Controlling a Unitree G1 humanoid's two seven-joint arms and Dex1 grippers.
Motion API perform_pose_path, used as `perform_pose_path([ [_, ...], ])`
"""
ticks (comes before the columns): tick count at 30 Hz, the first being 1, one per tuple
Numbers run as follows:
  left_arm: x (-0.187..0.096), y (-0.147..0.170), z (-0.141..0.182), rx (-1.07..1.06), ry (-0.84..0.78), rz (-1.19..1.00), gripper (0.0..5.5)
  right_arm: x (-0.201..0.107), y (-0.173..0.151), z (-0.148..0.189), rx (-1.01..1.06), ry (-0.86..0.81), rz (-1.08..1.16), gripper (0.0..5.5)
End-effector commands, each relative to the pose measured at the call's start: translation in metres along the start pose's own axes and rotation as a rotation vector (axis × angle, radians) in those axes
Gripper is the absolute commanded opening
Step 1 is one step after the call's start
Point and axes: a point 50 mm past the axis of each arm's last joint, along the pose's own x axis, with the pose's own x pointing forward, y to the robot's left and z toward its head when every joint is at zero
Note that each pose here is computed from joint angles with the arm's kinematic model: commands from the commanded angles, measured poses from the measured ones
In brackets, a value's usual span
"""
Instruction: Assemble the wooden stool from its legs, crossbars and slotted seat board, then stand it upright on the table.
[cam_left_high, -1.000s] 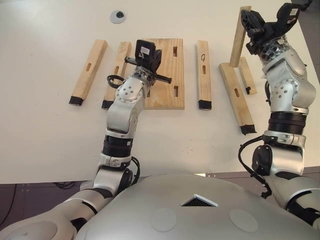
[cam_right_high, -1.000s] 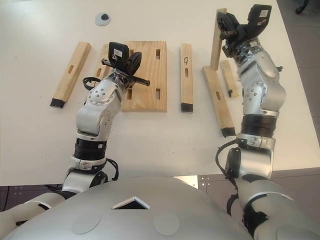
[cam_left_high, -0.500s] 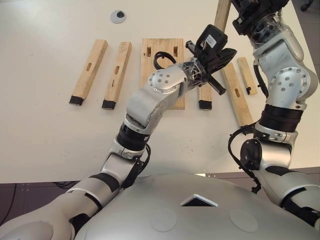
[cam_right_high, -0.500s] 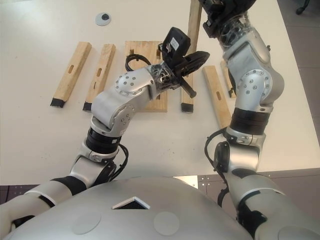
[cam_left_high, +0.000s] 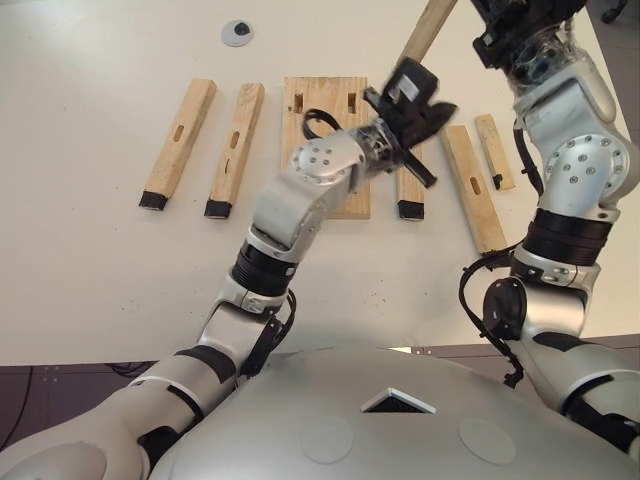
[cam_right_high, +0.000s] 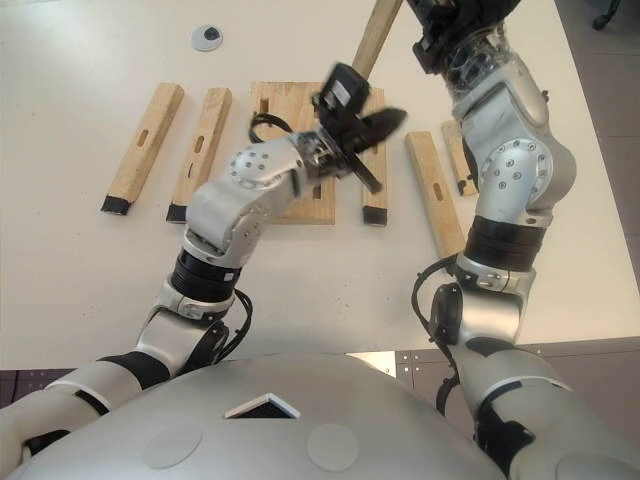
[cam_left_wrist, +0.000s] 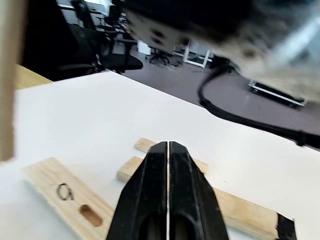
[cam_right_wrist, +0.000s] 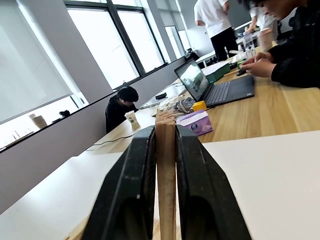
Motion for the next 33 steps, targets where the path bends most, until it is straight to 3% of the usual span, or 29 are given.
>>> perform_pose_path([
  [1, 0.019, -0.004, -0.003, 0.061, 0.079, 0.019, 0.00, 0.007, -0.010, 0.013, -0.102, -0.021, -0.064, 0.38],
  [5, 0.012, 0.005, -0.015, 0.129, 0.115, 0.128, 0.00, -0.009, -0.024, 0.001, -0.239, 0.131, -0.087, 0.38],
  [10, -0.031, 0.024, -0.033, 0.027, 0.077, 0.325, 0.00, -0.038, -0.035, 0.036, -0.168, 0.148, -0.063, 0.38],
  [13, -0.045, 0.037, -0.041, 0.011, 0.090, 0.407, 0.00, -0.054, -0.029, 0.033, -0.183, 0.192, 0.027, 0.38],
  [21, -0.040, 0.058, -0.028, -0.010, 0.016, 0.471, 0.00, -0.073, -0.035, 0.033, -0.175, 0.289, 0.193, 0.38],
  [26, -0.036, 0.050, -0.040, 0.009, 0.060, 0.447, 0.00, -0.084, -0.050, 0.050, -0.271, 0.296, 0.245, 0.38],
  [33, -0.025, 0.033, -0.024, -0.072, -0.026, 0.289, 0.00, -0.090, -0.049, 0.030, -0.224, 0.342, 0.298, 0.38],
])
